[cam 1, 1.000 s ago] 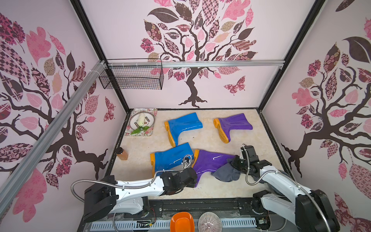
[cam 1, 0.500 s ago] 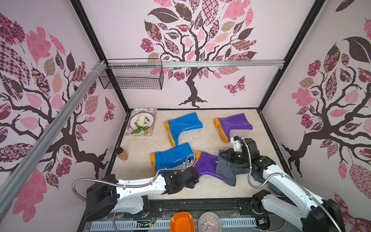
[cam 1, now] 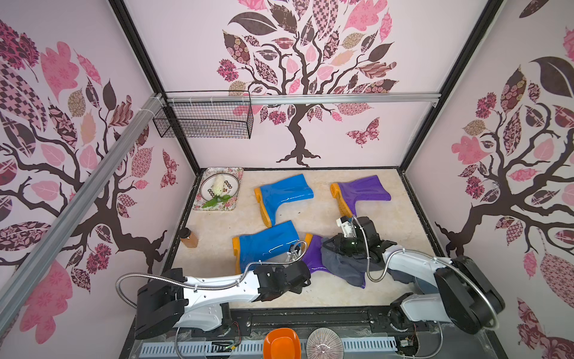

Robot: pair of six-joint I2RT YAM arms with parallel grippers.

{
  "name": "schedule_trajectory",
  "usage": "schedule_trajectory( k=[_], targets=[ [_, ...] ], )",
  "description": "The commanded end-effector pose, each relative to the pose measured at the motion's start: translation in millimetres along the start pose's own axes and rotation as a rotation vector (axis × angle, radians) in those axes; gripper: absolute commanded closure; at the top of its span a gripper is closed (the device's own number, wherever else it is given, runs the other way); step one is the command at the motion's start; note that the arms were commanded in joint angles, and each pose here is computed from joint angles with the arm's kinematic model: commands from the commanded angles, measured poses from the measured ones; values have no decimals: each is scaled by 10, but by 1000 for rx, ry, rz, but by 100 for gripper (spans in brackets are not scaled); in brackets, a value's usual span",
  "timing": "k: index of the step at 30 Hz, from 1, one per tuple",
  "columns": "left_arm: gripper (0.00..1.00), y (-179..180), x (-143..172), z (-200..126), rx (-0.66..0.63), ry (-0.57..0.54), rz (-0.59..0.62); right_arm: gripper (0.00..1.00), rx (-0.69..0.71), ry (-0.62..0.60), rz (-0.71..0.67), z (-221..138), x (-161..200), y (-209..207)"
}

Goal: Wipe the rubber boots with a cloth
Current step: Wipe the dirt off the rubber boot.

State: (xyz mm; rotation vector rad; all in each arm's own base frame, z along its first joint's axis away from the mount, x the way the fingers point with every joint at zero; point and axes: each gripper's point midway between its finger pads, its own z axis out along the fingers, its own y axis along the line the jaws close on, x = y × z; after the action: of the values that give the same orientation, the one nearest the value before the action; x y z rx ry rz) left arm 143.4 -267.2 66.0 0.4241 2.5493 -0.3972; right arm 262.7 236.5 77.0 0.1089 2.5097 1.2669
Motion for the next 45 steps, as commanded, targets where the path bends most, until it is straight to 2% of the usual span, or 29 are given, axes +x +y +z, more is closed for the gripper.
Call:
schedule_trajectory(
  k=[1,7,9,12,14,16,19,21,23,25,30,33,35,38,40,42,45],
  targets=[
    [100,-62,152,23,3,32,85,100,-33,-21,-61,184,-179,74],
    [100,-98,290,105,-17,52,158,100,224,-122,33,315,-374,-486],
    [100,-100,318,133,-21,57,169,100,166,-109,7,375,-374,-290],
    [100,-110,333,152,-25,61,181,100,89,-104,-129,424,-291,232],
    [100,-111,329,147,-27,58,182,100,61,-112,-192,435,-235,434],
    [100,-103,335,143,-26,58,182,100,56,-127,-171,453,-243,387],
    [100,-83,364,137,-28,66,181,100,131,-131,-144,487,-305,139],
    [100,-79,381,129,-24,70,179,100,118,-123,-98,442,-360,67],
    [100,-55,401,125,-26,75,178,100,69,-182,-86,282,-471,151],
    [100,-35,419,121,-26,77,173,100,60,-233,-133,148,-560,277],
    [100,-52,424,119,-20,82,181,100,75,-218,-157,189,-652,356],
    [100,-73,401,108,-19,80,184,100,45,-122,-133,433,-560,294],
    [100,-77,382,88,-17,73,181,100,90,-102,-100,521,-550,111],
    [100,-59,363,48,-16,62,178,100,132,-142,-6,432,-615,-250],
    [100,-39,370,33,-11,57,167,100,238,-141,39,318,-655,-502],
    [100,-32,380,32,-4,54,159,100,327,-165,16,176,-708,-557],
    [100,-50,350,26,-7,48,132,100,292,-195,-63,21,-628,-275]
  ],
)
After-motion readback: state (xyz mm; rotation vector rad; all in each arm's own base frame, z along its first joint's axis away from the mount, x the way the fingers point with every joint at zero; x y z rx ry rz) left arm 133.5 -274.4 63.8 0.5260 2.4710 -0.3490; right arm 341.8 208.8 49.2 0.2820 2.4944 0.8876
